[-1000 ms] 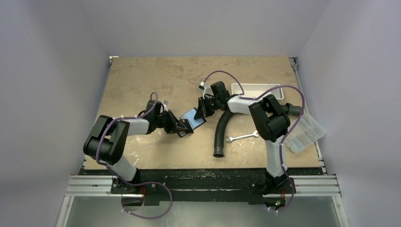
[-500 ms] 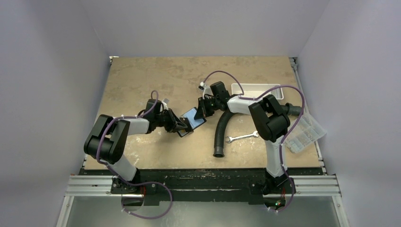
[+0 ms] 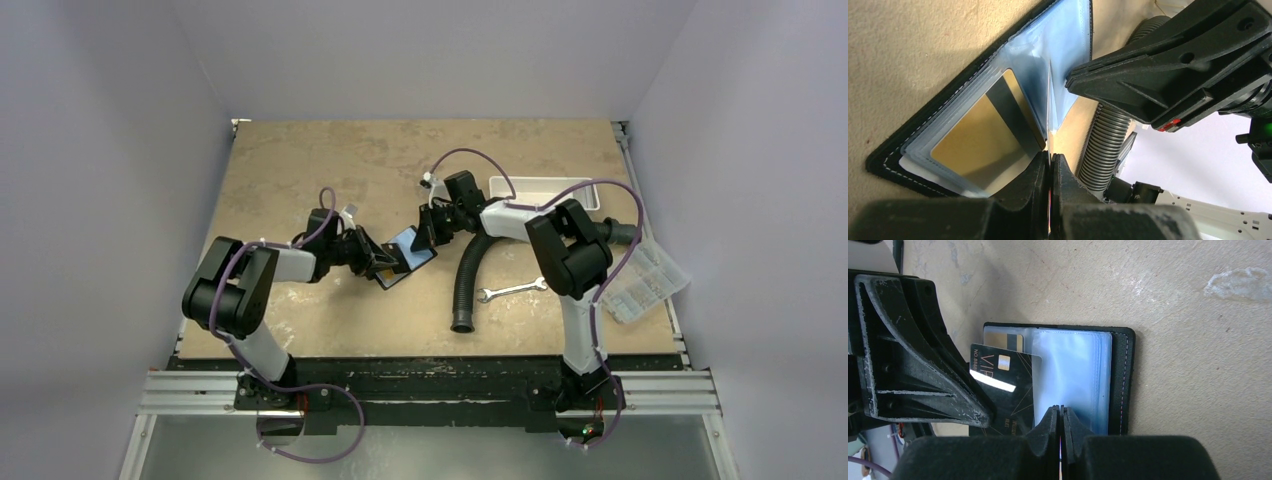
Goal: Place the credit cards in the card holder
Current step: Insert the credit card into the card holder.
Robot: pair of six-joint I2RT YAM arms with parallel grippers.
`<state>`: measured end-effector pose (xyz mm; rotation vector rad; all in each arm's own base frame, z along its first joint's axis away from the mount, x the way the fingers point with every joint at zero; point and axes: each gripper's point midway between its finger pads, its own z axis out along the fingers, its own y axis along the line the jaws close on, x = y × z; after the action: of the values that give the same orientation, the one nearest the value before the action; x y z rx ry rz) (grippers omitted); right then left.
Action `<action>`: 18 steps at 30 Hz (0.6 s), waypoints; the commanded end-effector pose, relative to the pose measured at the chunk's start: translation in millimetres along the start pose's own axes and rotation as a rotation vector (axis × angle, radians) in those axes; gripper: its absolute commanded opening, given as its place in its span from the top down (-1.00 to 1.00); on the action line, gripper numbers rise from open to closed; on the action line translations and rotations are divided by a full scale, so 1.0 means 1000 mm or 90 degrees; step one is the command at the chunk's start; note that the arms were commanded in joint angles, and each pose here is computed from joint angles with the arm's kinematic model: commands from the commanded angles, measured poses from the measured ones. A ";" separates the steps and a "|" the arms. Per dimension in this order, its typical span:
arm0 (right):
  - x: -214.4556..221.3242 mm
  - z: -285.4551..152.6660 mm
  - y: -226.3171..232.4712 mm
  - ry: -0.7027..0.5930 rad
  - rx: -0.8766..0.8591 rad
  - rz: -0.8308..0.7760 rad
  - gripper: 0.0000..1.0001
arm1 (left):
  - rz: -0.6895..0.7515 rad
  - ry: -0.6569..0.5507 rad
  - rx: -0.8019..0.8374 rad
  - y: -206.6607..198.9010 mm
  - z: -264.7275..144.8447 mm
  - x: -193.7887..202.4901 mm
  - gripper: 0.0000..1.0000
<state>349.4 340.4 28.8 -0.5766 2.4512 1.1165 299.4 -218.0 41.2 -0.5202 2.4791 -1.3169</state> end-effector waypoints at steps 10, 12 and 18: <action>-0.005 0.001 -0.014 -0.001 0.037 -0.009 1.00 | -0.004 -0.020 0.063 -0.011 0.001 -0.008 1.00; -0.007 0.000 -0.014 -0.006 0.041 -0.008 1.00 | -0.007 -0.027 0.066 -0.010 0.001 -0.009 1.00; -0.008 -0.003 -0.021 -0.008 0.049 0.004 1.00 | -0.002 -0.040 0.056 -0.006 0.002 -0.013 1.00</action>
<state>352.0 339.3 28.7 -0.5694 2.4582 1.1129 302.1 -220.2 39.1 -0.5612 2.4250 -1.3831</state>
